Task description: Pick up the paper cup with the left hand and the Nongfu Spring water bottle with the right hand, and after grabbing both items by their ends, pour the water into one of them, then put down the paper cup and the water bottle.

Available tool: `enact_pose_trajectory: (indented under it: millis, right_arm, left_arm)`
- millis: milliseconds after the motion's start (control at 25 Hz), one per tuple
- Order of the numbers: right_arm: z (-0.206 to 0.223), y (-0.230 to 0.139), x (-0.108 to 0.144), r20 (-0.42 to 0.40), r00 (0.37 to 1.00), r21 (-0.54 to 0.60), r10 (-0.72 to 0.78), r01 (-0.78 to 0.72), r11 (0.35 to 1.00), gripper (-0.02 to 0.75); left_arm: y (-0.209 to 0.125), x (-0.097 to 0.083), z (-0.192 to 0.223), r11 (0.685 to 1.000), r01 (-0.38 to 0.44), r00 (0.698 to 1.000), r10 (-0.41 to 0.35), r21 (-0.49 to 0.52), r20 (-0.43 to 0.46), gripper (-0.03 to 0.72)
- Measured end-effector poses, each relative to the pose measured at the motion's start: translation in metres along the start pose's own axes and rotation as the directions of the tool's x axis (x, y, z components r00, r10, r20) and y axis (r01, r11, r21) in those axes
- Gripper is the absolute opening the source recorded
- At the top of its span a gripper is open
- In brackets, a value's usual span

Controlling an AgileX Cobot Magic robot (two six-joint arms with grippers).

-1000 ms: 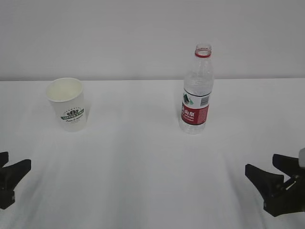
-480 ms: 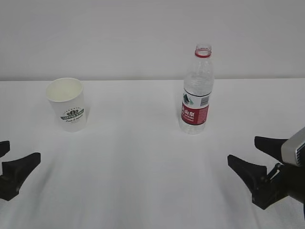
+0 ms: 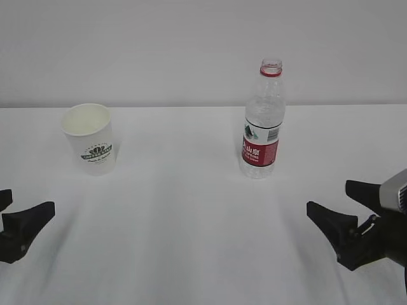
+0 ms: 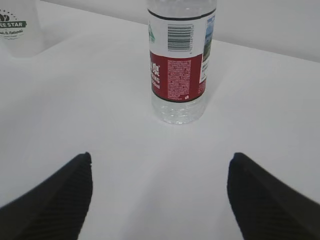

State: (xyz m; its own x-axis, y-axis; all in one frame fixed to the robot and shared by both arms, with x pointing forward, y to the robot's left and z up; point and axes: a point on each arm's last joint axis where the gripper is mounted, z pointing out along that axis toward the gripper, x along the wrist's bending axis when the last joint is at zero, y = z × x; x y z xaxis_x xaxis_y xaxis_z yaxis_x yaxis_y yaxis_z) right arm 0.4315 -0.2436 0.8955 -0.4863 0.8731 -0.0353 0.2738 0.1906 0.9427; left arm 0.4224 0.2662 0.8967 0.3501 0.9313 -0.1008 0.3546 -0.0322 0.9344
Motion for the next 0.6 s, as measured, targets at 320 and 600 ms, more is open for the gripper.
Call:
enact_pose_trajectory:
  millis: [320, 600]
  right_arm:
    - [0.021, 0.002, -0.009, 0.007, 1.0, -0.009, -0.001, 0.001, 1.0, 0.643]
    - [0.045, 0.003, -0.016, -0.012, 1.0, -0.021, -0.015, 0.015, 1.0, 0.643]
  left_arm:
    - [0.0, 0.0, 0.0, 1.0, 0.009, 1.0, -0.009, 0.0, 0.0, 0.653]
    - [0.0, 0.0, 0.0, 1.0, 0.01, 1.0, -0.01, 0.0, 0.0, 0.64]
